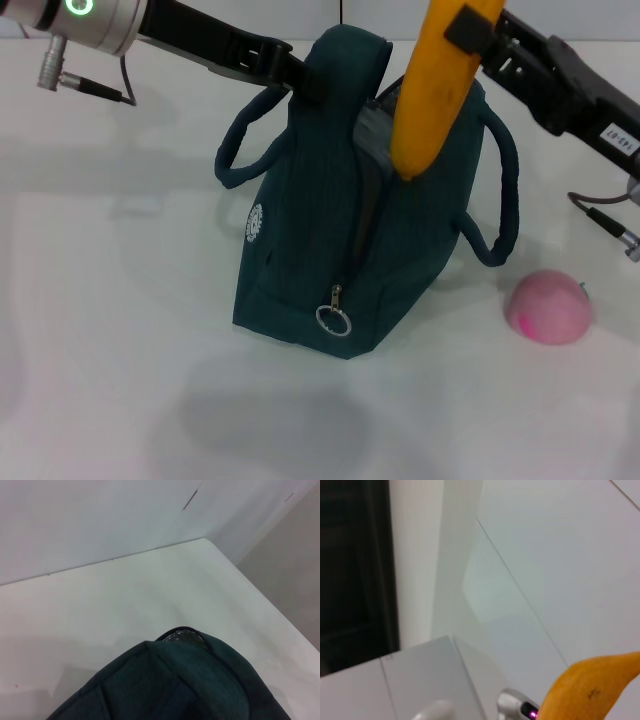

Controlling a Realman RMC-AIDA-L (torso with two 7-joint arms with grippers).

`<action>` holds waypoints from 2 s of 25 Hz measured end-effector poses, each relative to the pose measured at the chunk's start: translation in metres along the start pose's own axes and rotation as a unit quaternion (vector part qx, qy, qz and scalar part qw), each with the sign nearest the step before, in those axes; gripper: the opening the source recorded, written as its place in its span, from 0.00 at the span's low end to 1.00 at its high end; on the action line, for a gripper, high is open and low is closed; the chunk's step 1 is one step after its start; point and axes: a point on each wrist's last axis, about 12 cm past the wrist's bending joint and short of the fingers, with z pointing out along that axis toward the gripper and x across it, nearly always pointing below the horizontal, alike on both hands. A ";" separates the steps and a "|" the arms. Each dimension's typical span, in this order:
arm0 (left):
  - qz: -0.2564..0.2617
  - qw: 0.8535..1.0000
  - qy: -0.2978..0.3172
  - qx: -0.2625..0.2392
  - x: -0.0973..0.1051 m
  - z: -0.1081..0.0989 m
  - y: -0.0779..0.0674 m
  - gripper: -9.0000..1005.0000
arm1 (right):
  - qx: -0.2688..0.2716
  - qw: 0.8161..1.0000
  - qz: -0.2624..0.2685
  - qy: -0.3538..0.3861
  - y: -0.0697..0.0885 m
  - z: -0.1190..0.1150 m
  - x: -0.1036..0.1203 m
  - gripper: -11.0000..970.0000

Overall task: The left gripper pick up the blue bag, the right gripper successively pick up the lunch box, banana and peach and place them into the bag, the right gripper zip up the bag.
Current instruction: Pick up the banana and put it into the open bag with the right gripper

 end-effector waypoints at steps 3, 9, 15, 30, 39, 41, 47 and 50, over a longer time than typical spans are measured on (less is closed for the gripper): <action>0.002 1.000 0.003 0.000 0.000 0.001 -0.001 0.07 | 0.020 1.000 0.002 0.008 -0.002 -0.001 0.006 0.50; 0.008 1.000 0.011 0.000 0.000 0.005 -0.002 0.07 | 0.036 0.999 0.014 0.031 -0.004 0.004 0.017 0.51; 0.009 1.000 0.011 0.002 0.000 0.006 -0.003 0.07 | 0.026 0.999 -0.004 0.025 -0.002 0.009 0.017 0.51; 0.004 1.000 0.010 0.001 0.005 0.005 -0.001 0.07 | 0.031 0.989 0.080 0.117 0.001 0.003 0.041 0.53; 0.004 1.000 0.012 -0.002 0.004 0.005 -0.001 0.07 | 0.035 0.969 0.124 0.209 -0.004 -0.010 0.044 0.53; 0.003 1.000 0.013 -0.002 0.004 0.004 -0.001 0.07 | 0.037 0.966 0.133 0.220 -0.005 -0.012 0.044 0.54; 0.002 1.000 0.012 -0.003 0.005 0.004 0.000 0.07 | 0.047 0.951 0.167 0.255 -0.008 -0.024 0.034 0.57; 0.002 1.000 0.012 -0.003 0.005 0.004 0.000 0.07 | 0.039 0.943 0.182 0.274 -0.007 -0.028 0.024 0.67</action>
